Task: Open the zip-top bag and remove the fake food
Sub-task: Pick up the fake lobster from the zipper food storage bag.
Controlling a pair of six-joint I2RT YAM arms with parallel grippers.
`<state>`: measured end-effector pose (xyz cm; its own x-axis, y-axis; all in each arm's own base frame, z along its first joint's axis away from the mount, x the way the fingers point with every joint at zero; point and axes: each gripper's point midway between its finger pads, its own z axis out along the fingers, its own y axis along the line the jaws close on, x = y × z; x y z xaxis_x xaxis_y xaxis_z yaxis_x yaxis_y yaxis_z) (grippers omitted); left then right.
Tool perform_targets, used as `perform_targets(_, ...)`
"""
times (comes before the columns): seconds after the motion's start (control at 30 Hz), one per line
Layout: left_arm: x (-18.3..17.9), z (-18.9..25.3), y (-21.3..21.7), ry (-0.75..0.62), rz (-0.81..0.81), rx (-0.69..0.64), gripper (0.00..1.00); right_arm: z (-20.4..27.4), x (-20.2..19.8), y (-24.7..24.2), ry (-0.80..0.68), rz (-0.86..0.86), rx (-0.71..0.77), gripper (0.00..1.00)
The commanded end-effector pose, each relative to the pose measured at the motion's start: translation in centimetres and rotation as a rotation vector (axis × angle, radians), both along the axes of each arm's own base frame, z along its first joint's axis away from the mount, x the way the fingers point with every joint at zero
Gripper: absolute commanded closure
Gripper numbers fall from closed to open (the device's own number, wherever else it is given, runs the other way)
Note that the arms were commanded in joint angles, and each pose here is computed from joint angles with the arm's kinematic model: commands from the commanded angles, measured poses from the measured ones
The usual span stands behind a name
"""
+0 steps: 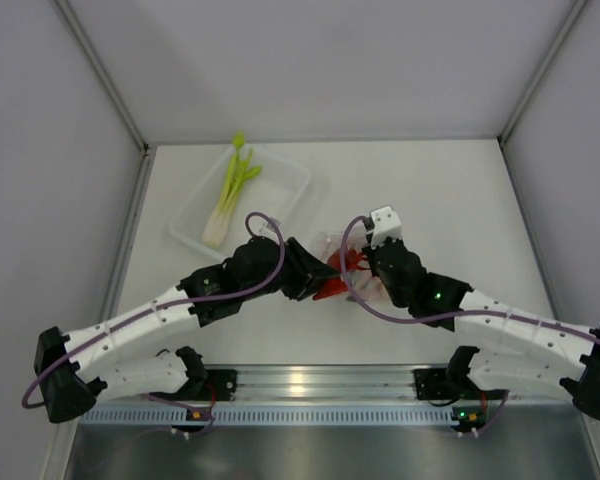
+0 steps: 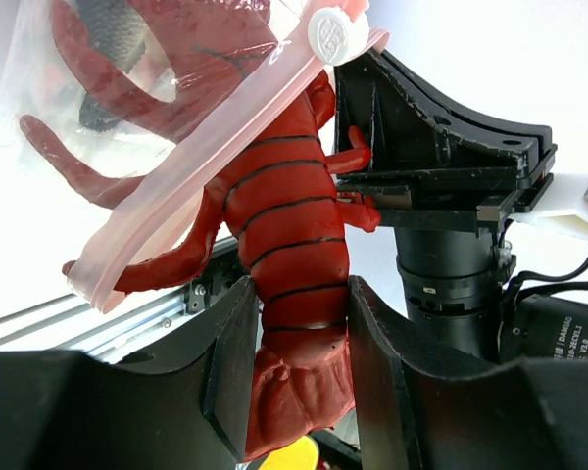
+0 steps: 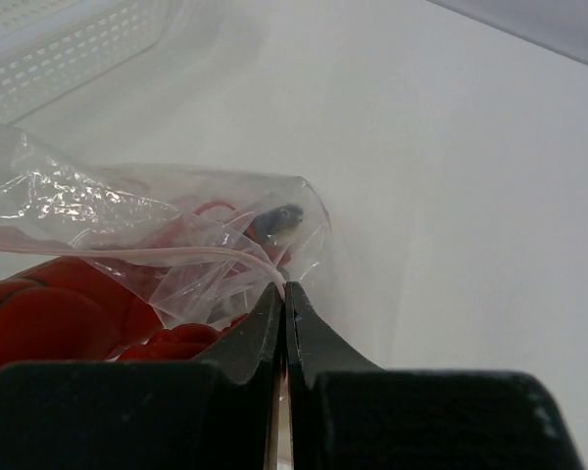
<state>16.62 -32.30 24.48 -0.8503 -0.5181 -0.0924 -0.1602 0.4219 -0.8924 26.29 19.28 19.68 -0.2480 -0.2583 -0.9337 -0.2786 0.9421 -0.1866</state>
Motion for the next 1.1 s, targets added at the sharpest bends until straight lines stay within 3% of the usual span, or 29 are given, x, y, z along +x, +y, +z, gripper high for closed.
perform_targets(0.0,2.1,5.7,-1.5,-0.049,0.087,-0.187,1.0,2.2,-0.9,3.1,-0.024,0.082,0.181,1.0)
perform_targets(0.2,2.7,5.6,-1.4,-0.049,0.161,-0.235,1.0,3.0,-1.9,4.1,-0.023,0.126,0.274,1.0)
perform_targets(0.3,2.3,6.4,-2.2,-0.065,0.113,-0.242,1.0,2.3,-2.2,4.1,-0.027,0.14,0.273,1.0)
perform_targets(0.53,-0.1,7.7,-1.9,-0.126,-0.002,-0.254,1.0,-0.2,-1.3,1.0,-0.026,0.082,0.216,1.0)
perform_targets(0.7,-1.1,5.5,0.4,-0.138,0.008,-0.23,1.0,-0.1,-0.1,-0.6,-0.021,0.059,0.212,1.0)
perform_targets(1.07,-4.2,8.1,2.0,-0.25,-0.122,-0.279,1.0,-0.3,2.3,-1.9,-0.012,-0.026,0.115,1.0)
